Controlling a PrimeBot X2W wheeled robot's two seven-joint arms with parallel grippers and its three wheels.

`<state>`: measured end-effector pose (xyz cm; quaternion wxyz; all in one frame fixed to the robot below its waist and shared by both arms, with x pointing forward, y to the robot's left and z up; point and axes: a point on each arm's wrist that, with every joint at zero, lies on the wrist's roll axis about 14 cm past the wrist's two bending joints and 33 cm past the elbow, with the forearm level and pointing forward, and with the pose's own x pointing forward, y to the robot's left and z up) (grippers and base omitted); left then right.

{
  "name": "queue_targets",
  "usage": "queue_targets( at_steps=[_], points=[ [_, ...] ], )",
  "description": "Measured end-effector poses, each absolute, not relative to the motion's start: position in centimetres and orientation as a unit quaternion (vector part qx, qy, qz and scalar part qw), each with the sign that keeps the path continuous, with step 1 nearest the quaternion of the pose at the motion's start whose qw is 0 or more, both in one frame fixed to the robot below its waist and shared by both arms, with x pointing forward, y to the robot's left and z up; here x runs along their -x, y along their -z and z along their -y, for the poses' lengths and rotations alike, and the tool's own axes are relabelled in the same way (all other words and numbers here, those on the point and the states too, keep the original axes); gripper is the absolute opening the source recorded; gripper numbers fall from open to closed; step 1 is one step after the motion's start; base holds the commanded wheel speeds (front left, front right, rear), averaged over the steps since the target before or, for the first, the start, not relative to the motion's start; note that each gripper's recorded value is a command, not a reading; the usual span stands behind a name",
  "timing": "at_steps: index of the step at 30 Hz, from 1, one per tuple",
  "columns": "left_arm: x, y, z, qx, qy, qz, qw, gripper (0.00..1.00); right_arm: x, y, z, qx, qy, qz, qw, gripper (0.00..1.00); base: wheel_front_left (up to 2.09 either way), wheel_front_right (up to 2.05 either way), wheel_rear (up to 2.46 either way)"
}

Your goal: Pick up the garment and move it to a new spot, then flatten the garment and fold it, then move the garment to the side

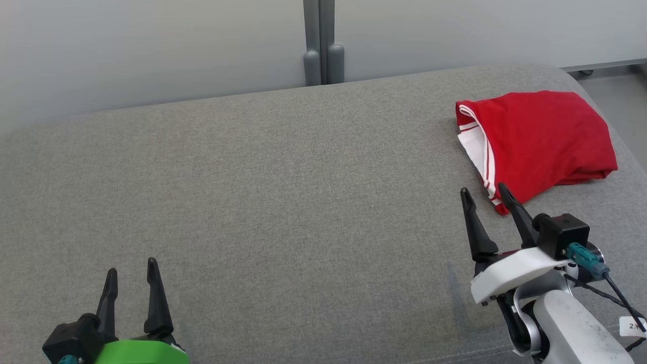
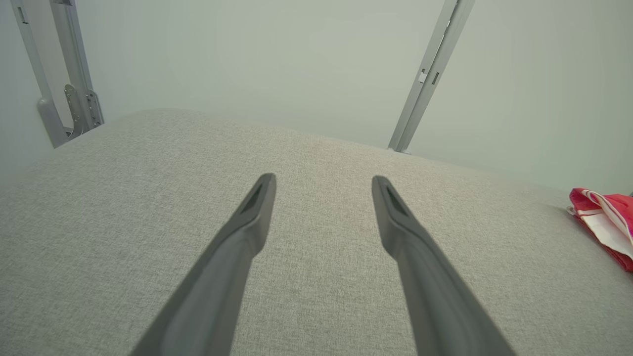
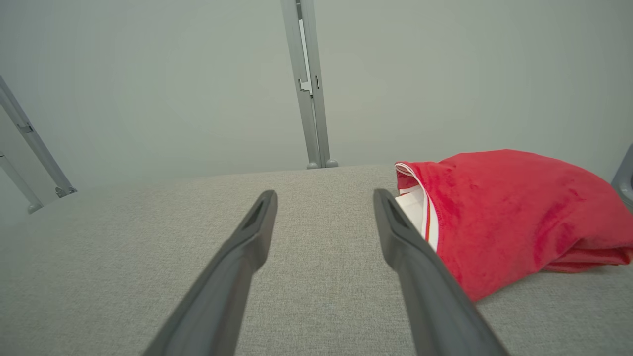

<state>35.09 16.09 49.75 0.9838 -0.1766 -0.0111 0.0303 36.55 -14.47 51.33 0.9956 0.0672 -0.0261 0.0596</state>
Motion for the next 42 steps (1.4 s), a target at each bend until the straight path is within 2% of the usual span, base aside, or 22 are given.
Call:
queue_targets(
  at_steps=[16, 17, 24, 42],
  points=[
    [-35.1, -49.6, -15.8, 0.174, -0.026, 0.008, 0.984, 1.00, -36.3, -51.0, 14.7, -0.062, -0.053, 0.023, 0.996, 1.00, 0.00, 0.00, 0.00],
    [-35.2, -49.7, -15.7, 0.173, -0.025, 0.009, 0.985, 0.00, -36.4, -51.0, 14.7, -0.062, -0.052, 0.023, 0.996, 0.00, 0.00, 0.00, 0.00],
    [-34.7, -47.7, -15.2, 0.176, -0.025, -0.024, 0.984, 0.00, -34.8, -47.8, 14.1, -0.073, -0.050, -0.026, 0.996, 0.00, 0.00, 0.00, 0.00],
    [-34.4, -47.2, -15.7, 0.277, -0.041, -0.042, 0.959, 0.00, -35.3, -47.6, 15.2, -0.193, -0.019, -0.046, 0.980, 0.00, 0.00, 0.00, 0.00]
  ],
)
